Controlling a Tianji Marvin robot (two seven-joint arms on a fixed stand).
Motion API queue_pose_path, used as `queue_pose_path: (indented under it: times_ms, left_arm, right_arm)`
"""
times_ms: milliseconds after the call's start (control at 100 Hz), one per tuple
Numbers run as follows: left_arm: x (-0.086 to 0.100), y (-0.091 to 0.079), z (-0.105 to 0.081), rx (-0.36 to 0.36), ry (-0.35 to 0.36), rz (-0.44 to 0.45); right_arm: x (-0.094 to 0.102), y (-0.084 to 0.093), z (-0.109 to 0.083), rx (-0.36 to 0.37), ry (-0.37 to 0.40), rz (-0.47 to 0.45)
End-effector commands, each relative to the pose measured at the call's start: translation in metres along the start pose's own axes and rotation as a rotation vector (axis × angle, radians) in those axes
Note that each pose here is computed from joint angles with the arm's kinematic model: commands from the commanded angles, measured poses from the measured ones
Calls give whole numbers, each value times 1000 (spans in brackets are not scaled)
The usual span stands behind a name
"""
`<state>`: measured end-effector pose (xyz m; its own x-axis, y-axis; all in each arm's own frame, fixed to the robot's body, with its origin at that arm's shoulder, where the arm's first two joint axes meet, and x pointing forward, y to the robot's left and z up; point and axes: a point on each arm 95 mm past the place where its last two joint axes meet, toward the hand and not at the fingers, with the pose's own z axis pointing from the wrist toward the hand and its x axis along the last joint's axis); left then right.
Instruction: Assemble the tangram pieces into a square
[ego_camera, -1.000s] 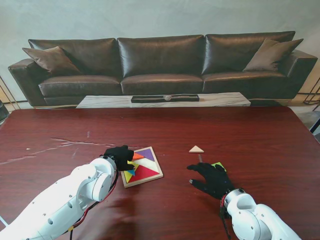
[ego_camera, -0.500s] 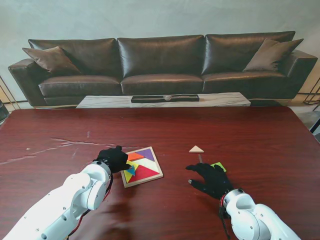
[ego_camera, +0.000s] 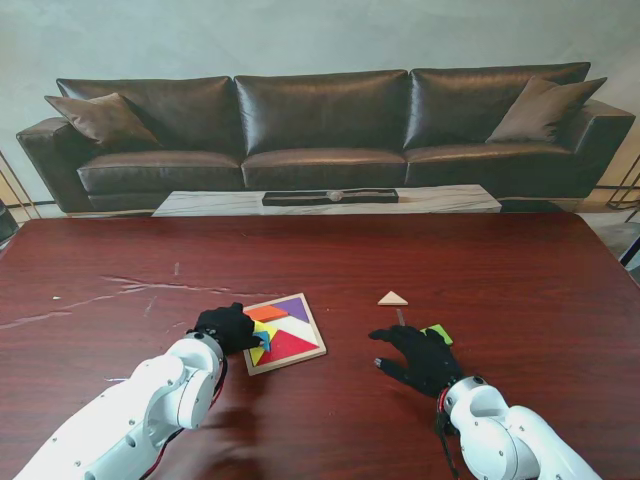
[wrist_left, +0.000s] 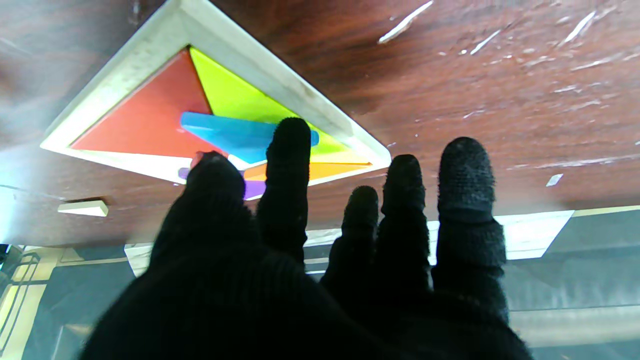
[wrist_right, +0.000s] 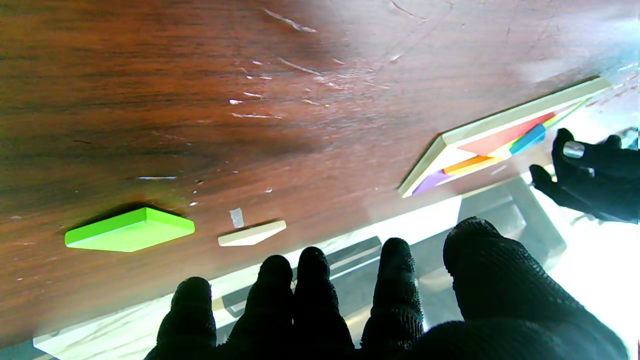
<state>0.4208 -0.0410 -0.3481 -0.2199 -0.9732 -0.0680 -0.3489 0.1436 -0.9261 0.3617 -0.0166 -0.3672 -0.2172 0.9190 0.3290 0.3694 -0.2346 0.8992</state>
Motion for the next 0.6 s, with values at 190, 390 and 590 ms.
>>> queue_pose_path:
  times_ms: [190,390,590]
  left_arm:
    - [-1,2,6,-4,-11,5]
    - [-1,1,10,5,-13,1]
    - [1,3,14,2,-9,-4]
  right_arm:
    - [0,-3,-2,5,0,0]
    - [0,-3,-3,6,-1,1]
    - [-1,-3,-3,6,-4,2]
